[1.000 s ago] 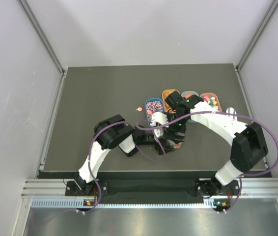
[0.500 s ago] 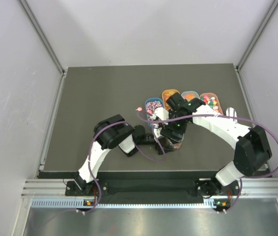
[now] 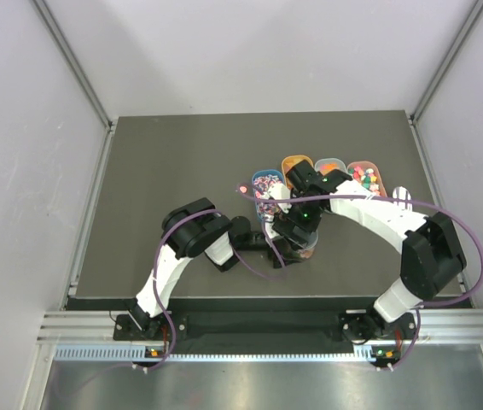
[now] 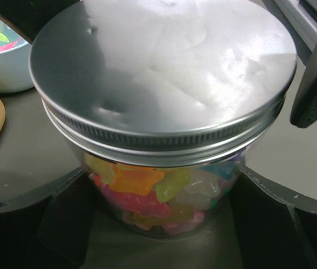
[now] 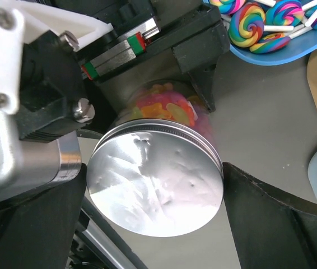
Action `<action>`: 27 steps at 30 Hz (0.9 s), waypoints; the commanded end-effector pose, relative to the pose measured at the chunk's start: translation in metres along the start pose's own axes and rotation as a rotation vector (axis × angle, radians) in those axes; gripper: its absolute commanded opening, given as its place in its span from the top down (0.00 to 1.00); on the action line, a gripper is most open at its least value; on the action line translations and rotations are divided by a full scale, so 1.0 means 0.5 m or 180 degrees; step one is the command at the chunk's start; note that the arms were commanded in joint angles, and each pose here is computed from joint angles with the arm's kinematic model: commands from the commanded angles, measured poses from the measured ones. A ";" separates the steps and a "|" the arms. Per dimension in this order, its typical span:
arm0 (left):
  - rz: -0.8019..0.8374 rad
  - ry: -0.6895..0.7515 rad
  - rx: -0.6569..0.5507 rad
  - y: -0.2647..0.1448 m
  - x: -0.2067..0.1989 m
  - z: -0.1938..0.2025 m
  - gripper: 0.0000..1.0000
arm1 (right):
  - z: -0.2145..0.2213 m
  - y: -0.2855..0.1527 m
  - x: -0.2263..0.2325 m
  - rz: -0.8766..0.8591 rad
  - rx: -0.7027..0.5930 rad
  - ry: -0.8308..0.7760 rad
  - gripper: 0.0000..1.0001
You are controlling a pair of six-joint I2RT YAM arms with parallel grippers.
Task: Pack the candies
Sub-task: Screw the bottle lid onto the packing bottle.
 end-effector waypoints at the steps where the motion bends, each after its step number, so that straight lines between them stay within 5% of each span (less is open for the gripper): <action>1: -0.0592 0.0018 0.0068 -0.035 0.031 0.062 1.00 | -0.044 0.028 0.048 -0.0386 -0.0323 0.0011 0.00; 6: -0.0568 0.0014 0.0074 -0.034 0.031 0.061 1.00 | -0.015 -0.011 0.062 -0.0348 -0.0408 -0.0529 0.00; 11: -0.0573 -0.0007 0.0067 -0.034 0.032 0.062 1.00 | 0.005 -0.059 0.070 0.0069 -0.0904 -0.0978 0.00; 19: -0.0465 -0.0136 0.0089 -0.033 0.040 0.063 1.00 | 0.051 -0.126 0.088 0.1065 -0.2757 -0.1566 0.00; 27: -0.0435 -0.0194 0.0162 -0.025 0.048 0.067 1.00 | 0.101 -0.089 0.041 0.0608 -0.2750 -0.1231 0.00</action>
Point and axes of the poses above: each gripper's point midway between its finger pads, its own y axis out along the fingers, its own x axis along the line the jaws close on, z = x × y, the point moved 8 cm from there along -y, back along the fingers, and after that the axes turned 11 degrees about -y, right-handed, at the moved point
